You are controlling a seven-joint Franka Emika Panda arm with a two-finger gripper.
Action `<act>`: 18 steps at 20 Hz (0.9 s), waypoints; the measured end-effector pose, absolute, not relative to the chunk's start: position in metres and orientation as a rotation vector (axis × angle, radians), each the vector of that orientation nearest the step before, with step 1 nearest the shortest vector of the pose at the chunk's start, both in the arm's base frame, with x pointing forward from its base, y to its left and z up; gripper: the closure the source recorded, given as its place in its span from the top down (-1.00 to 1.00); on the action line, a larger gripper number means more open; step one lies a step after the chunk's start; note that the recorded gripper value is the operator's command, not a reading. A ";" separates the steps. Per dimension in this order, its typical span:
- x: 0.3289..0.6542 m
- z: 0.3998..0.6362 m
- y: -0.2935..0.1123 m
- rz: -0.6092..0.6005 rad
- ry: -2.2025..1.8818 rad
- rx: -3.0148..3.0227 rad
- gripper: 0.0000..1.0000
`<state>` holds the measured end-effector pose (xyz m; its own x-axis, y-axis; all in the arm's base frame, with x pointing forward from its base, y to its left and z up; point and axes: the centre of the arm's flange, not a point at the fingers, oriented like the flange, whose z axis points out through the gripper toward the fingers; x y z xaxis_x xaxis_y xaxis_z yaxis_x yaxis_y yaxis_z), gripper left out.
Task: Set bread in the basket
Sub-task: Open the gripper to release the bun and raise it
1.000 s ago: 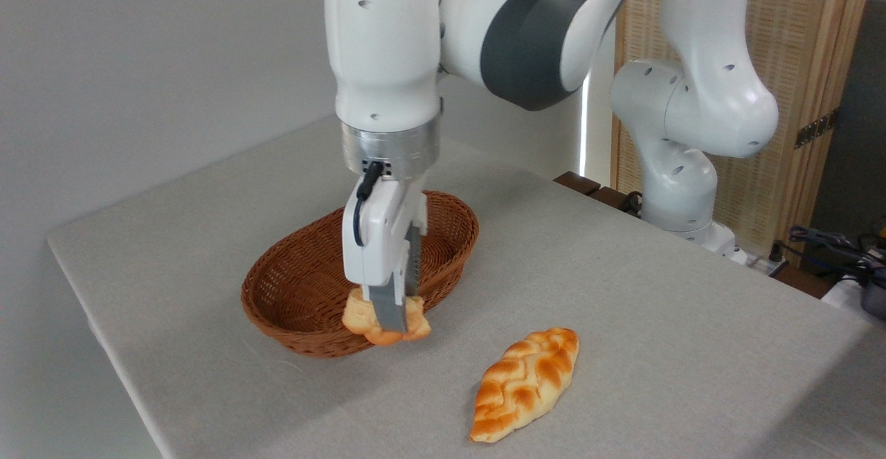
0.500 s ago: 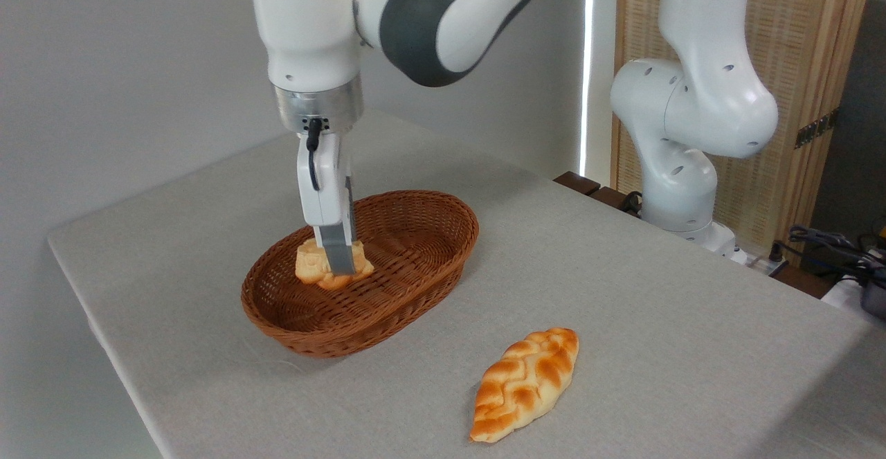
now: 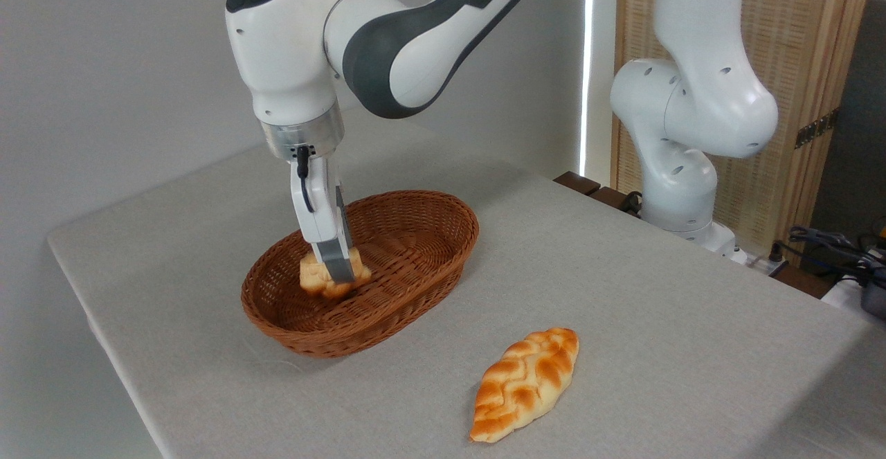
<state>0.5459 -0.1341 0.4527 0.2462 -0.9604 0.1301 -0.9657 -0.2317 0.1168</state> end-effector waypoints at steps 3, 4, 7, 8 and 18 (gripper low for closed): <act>0.546 0.453 -0.134 0.046 -1.828 2.339 1.00; 0.547 0.453 -0.134 0.048 -1.828 2.339 1.00; 0.549 0.460 -0.128 0.066 -1.815 2.357 1.00; 0.552 0.468 -0.122 0.089 -1.796 2.382 1.00; 0.567 0.546 -0.013 0.143 -1.250 2.794 1.00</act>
